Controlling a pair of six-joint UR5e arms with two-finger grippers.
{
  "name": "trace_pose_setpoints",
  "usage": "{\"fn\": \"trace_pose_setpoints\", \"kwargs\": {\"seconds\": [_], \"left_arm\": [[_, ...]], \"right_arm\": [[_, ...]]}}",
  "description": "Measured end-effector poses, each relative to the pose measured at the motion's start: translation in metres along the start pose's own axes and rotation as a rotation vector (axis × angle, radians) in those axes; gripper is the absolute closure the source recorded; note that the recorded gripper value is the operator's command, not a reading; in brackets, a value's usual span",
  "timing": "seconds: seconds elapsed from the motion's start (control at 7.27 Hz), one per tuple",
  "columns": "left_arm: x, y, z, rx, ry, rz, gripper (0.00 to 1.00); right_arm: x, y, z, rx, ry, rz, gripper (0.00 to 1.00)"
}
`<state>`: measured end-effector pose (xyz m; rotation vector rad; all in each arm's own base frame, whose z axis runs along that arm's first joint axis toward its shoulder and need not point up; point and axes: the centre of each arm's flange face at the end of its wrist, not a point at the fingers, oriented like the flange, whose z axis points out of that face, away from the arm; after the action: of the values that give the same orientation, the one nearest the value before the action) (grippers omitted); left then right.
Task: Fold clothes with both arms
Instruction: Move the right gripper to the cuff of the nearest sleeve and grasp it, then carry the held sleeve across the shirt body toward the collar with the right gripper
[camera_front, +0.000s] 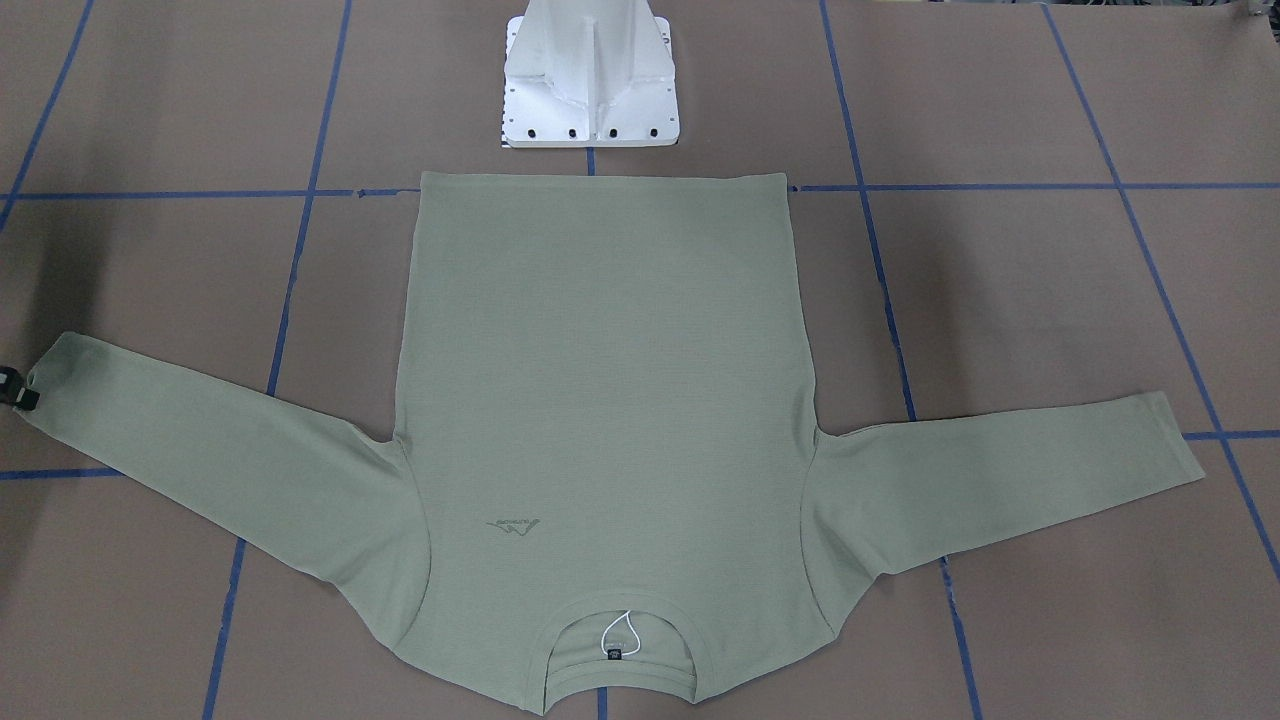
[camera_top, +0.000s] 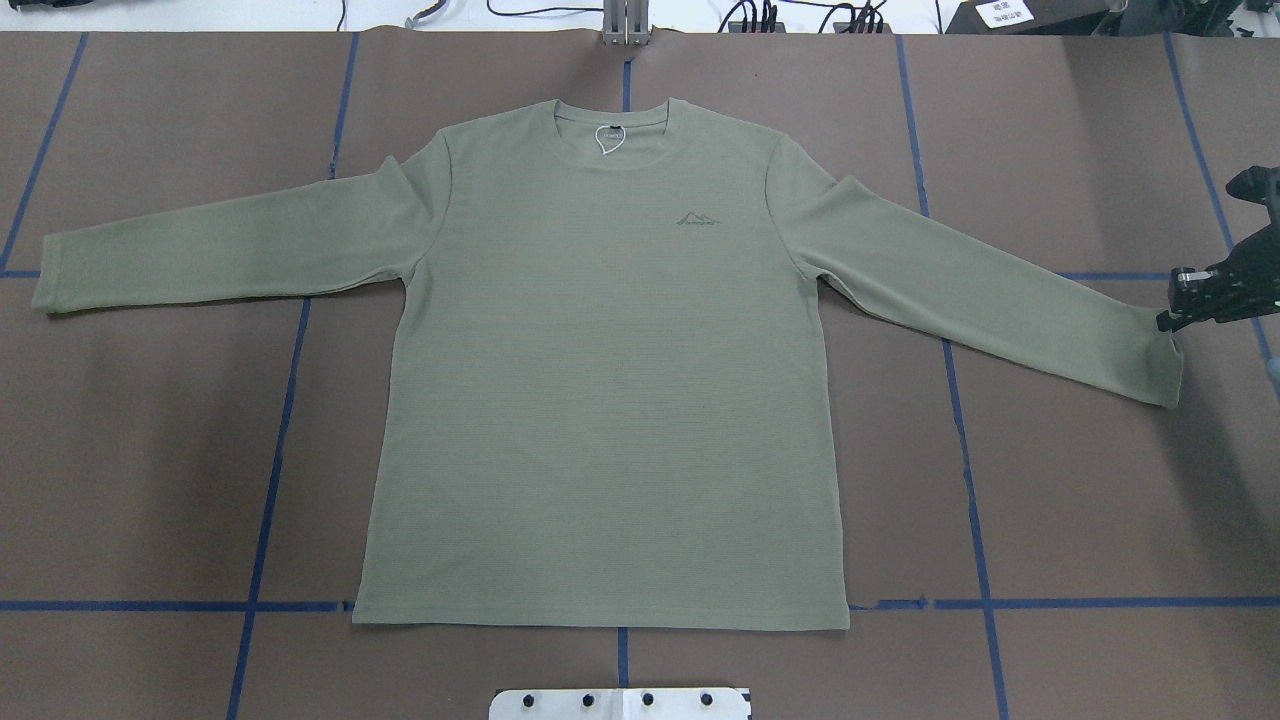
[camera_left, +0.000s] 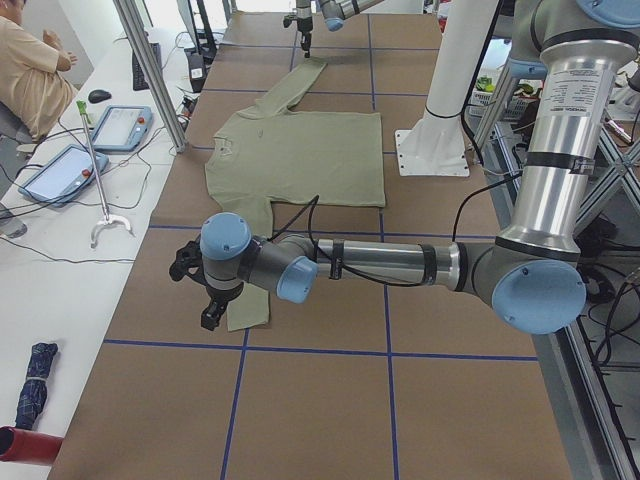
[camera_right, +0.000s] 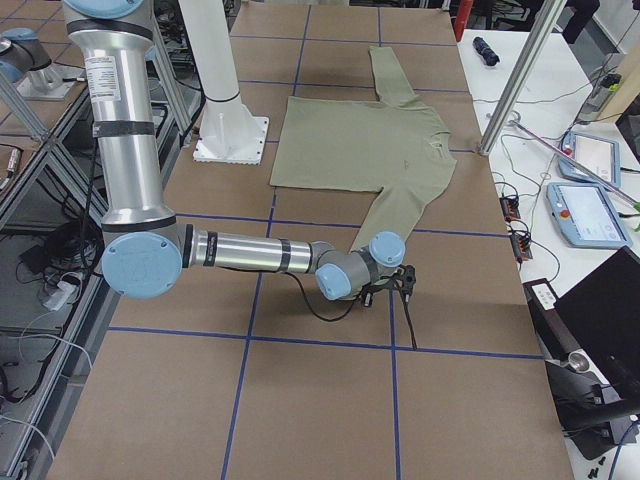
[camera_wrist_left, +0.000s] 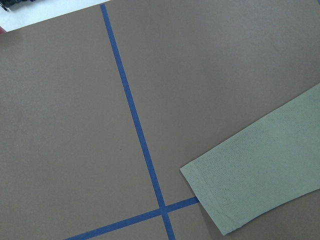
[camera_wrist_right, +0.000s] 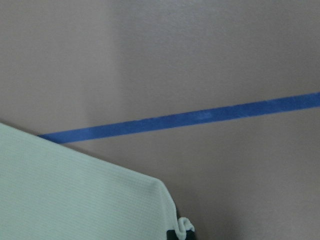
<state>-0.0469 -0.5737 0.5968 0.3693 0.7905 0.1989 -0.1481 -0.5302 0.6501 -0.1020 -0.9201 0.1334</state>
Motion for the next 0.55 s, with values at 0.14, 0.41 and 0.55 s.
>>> {"fn": "trace_pose_setpoints", "kwargs": {"seconds": [0.14, 0.41, 0.55], "left_arm": [[0.002, -0.001, -0.002, 0.003, 0.000, 0.003, 0.00], [0.003, -0.002, -0.003, 0.005, 0.001, 0.005, 0.00], [0.003, -0.002, -0.003, 0.006, 0.001, 0.006, 0.00]], "right_arm": [[-0.025, -0.001, -0.015, 0.003, -0.025, -0.003, 1.00], [-0.115, -0.010, -0.054, 0.025, -0.088, 0.094, 1.00], [-0.175, -0.016, -0.066, 0.027, -0.127, 0.162, 1.00]]}}
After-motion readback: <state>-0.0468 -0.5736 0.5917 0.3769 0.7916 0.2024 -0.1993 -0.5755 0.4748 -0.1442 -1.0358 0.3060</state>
